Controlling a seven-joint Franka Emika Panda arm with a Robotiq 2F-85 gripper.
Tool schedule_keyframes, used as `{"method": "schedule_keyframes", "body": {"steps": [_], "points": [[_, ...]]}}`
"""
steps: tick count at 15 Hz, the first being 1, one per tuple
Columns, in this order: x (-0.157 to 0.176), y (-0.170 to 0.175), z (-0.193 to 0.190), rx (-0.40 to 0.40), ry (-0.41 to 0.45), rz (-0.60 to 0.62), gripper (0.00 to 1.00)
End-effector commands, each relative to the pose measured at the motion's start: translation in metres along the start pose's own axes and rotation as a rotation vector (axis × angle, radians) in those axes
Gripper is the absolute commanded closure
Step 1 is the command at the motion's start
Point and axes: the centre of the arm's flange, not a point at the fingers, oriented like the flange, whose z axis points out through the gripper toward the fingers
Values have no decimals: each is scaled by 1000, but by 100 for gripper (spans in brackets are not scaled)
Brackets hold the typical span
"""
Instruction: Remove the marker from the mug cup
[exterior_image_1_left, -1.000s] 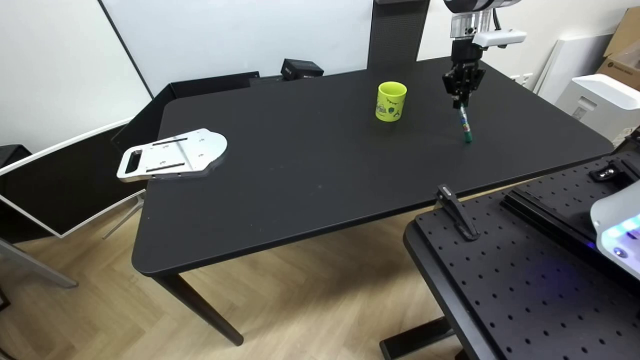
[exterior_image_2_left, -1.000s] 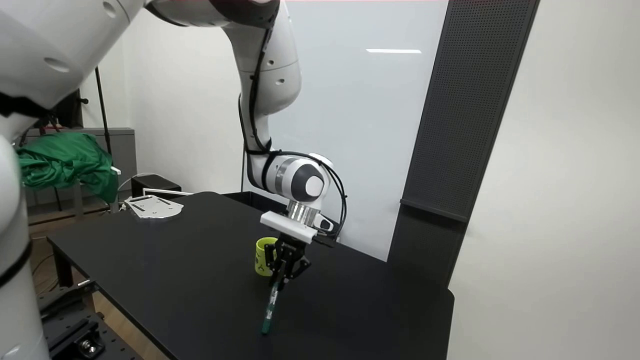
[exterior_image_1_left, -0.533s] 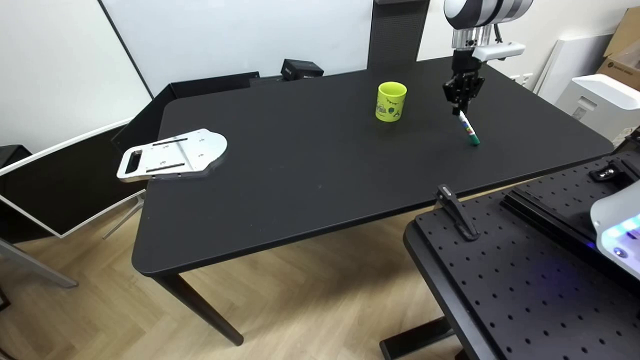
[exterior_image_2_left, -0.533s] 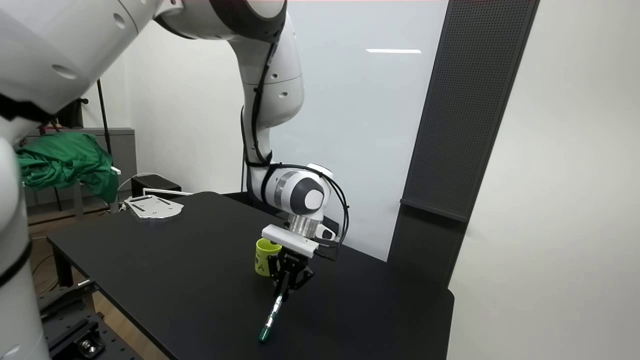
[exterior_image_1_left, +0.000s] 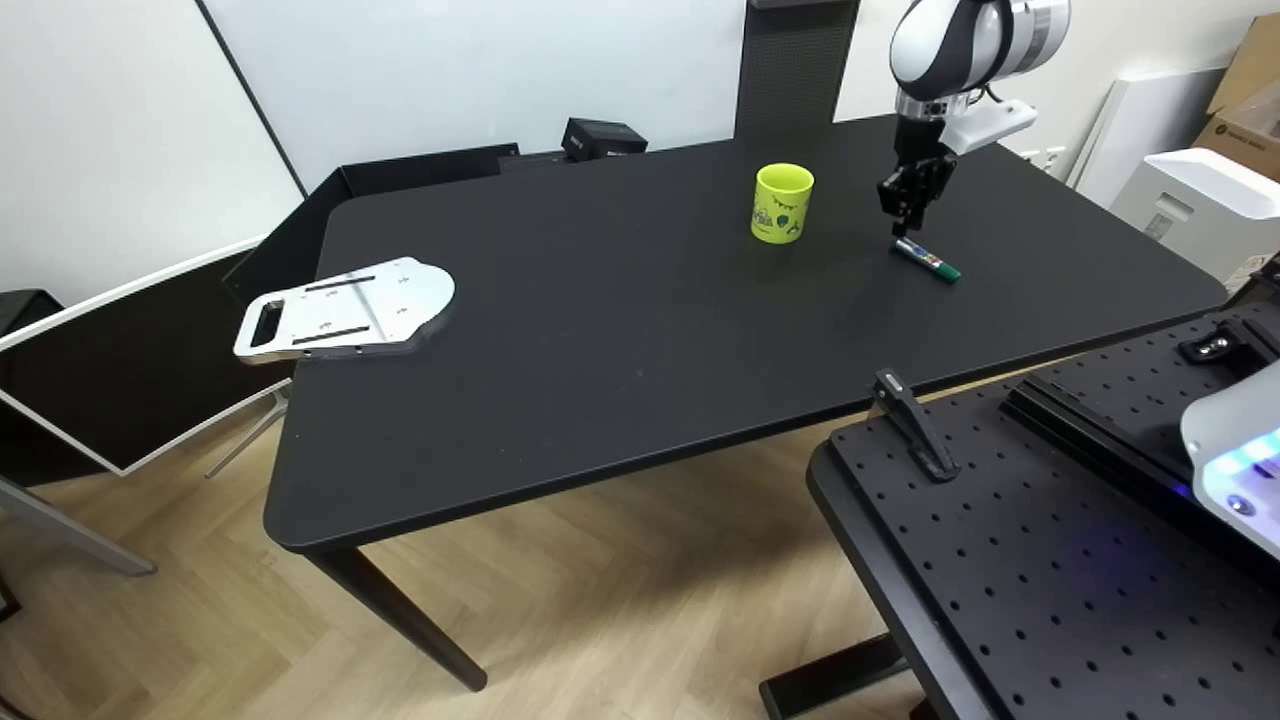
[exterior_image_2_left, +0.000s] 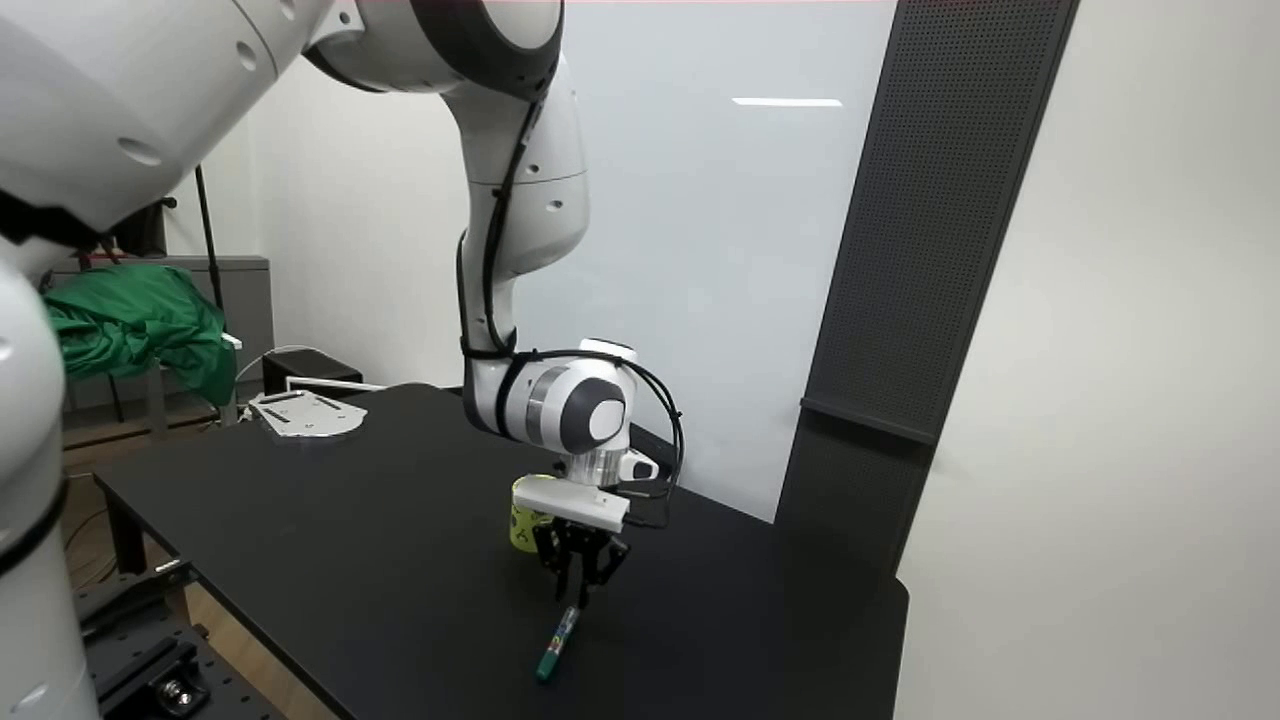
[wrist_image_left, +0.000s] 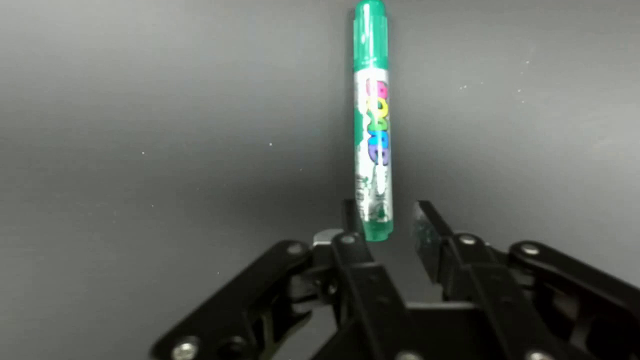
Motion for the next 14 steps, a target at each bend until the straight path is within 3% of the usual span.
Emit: {"method": "schedule_keyframes", "body": {"steps": [1, 6, 7, 8, 10, 14], "points": [[-5, 1, -2, -22, 23, 15, 37], [-1, -4, -30, 6, 40, -12, 3], [3, 0, -10, -7, 29, -6, 0], [5, -1, -13, -6, 35, -9, 15], [4, -1, -11, -6, 31, -9, 0], [3, -1, -8, -5, 26, -9, 0]]}}
